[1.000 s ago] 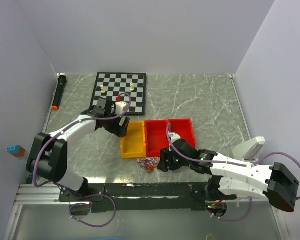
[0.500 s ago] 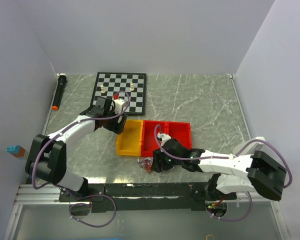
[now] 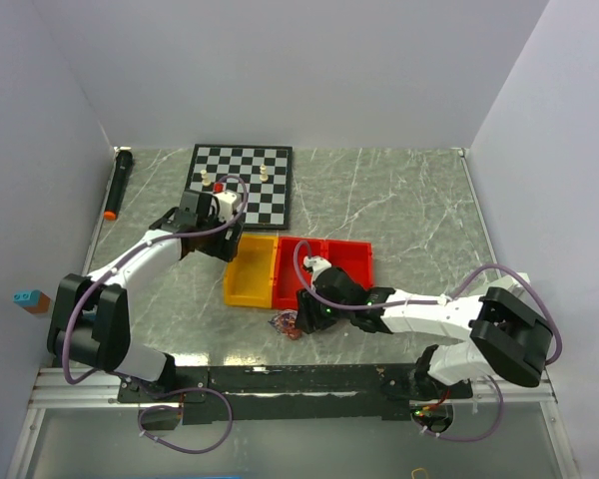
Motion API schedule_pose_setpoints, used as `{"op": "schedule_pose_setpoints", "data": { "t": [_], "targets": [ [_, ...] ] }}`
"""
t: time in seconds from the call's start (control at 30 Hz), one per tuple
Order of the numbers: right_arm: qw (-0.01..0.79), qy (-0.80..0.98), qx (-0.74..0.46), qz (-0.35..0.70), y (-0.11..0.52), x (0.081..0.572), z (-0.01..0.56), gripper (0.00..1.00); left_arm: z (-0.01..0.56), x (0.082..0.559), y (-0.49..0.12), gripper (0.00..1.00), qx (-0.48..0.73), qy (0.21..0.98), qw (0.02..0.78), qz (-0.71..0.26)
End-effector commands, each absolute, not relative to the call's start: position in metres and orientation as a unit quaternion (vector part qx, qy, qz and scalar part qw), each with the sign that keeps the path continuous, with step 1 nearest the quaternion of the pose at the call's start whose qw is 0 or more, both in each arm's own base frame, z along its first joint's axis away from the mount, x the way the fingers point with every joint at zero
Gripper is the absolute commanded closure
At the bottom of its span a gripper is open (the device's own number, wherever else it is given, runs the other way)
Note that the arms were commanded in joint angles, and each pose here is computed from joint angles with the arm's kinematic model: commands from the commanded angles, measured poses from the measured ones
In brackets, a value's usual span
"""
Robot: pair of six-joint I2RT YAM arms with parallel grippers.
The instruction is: Untangle the cables
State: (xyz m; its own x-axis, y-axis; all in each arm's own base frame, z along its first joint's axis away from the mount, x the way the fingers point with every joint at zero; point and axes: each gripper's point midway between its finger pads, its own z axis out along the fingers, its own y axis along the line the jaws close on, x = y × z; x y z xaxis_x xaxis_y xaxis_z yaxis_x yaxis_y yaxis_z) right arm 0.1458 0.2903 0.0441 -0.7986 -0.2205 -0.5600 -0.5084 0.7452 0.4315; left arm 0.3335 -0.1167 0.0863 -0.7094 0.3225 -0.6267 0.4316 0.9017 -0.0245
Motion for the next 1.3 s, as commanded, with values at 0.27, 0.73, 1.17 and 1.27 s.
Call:
{"op": "schedule_pose_setpoints", "data": {
  "t": [0.27,0.73,1.17,1.27],
  "targets": [
    [0.261,0.892,-0.194,0.314,0.293,0.154,0.054,0.52,0.131,0.323,-0.110,0.01,0.205,0.910,0.348,-0.093],
    [0.221,0.896,-0.171,0.346,0.259,0.110,0.052,0.80,0.185,0.251,-0.170,0.03,0.356,0.844,0.358,-0.183],
    [0.269,0.897,-0.152,0.316,0.240,0.122,0.090,0.54,0.130,0.173,-0.263,0.04,0.531,0.768,0.273,-0.232],
    [0.275,0.898,-0.139,0.313,0.240,0.127,0.085,0.49,0.122,0.174,-0.269,0.03,0.547,0.758,0.280,-0.221]
  ]
}}
